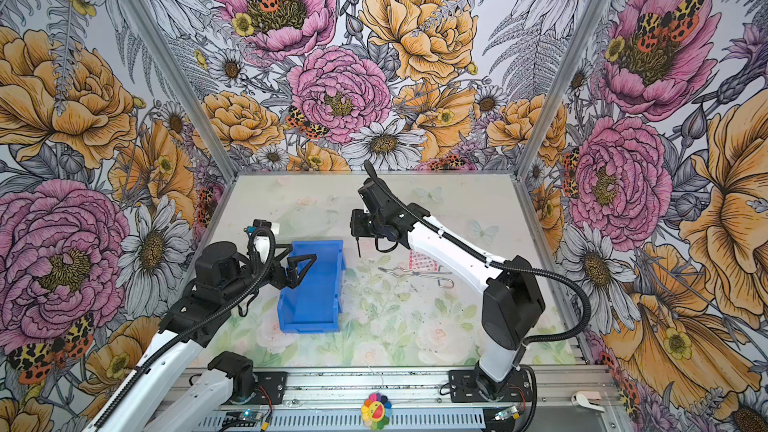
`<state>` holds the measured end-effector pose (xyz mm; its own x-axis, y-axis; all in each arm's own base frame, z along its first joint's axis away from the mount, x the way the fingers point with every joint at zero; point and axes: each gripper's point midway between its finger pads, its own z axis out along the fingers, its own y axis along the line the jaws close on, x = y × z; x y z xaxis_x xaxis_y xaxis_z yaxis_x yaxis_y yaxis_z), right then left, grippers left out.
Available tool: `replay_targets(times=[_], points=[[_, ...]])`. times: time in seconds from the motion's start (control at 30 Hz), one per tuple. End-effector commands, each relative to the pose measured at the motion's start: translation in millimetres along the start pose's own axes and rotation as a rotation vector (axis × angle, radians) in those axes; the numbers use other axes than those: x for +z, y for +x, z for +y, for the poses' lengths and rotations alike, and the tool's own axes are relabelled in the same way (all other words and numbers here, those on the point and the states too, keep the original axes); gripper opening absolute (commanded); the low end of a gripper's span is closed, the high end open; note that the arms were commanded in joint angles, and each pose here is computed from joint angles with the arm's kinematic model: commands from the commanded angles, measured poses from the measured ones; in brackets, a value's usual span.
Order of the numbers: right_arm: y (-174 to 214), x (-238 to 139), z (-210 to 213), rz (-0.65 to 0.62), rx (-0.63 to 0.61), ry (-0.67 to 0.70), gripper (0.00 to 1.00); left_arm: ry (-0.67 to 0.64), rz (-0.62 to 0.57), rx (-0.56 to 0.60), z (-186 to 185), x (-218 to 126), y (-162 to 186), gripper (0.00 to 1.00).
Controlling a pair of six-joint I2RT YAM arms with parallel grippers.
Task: Put the screwdriver in the bin
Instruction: 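Lift the screwdriver with the right gripper and carry it over the blue bin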
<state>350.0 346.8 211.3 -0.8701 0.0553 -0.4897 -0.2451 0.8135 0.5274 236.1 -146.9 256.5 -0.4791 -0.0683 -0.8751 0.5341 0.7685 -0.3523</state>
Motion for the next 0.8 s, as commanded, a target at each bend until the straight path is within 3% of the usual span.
replay_targets(times=[0.0,0.13,0.43,0.77], points=[[11.5,12.0,24.8,0.092,0.137,-0.071,0.0,0.038,0.055,0.024,-15.6,-17.6,4.6,0.99],[10.7,21.1,42.6,0.117,0.145,-0.094,0.0,-0.004,0.09,-0.025,-11.7,-22.8,7.7,0.99],[41.1,46.2,62.6,0.24,0.128,-0.098,0.0,-0.27,0.058,-0.106,36.1,-29.4,13.8,0.99],[83.2,63.6,65.6,0.292,0.083,-0.043,0.0,-0.335,0.026,-0.105,45.2,-38.0,11.8,0.98]])
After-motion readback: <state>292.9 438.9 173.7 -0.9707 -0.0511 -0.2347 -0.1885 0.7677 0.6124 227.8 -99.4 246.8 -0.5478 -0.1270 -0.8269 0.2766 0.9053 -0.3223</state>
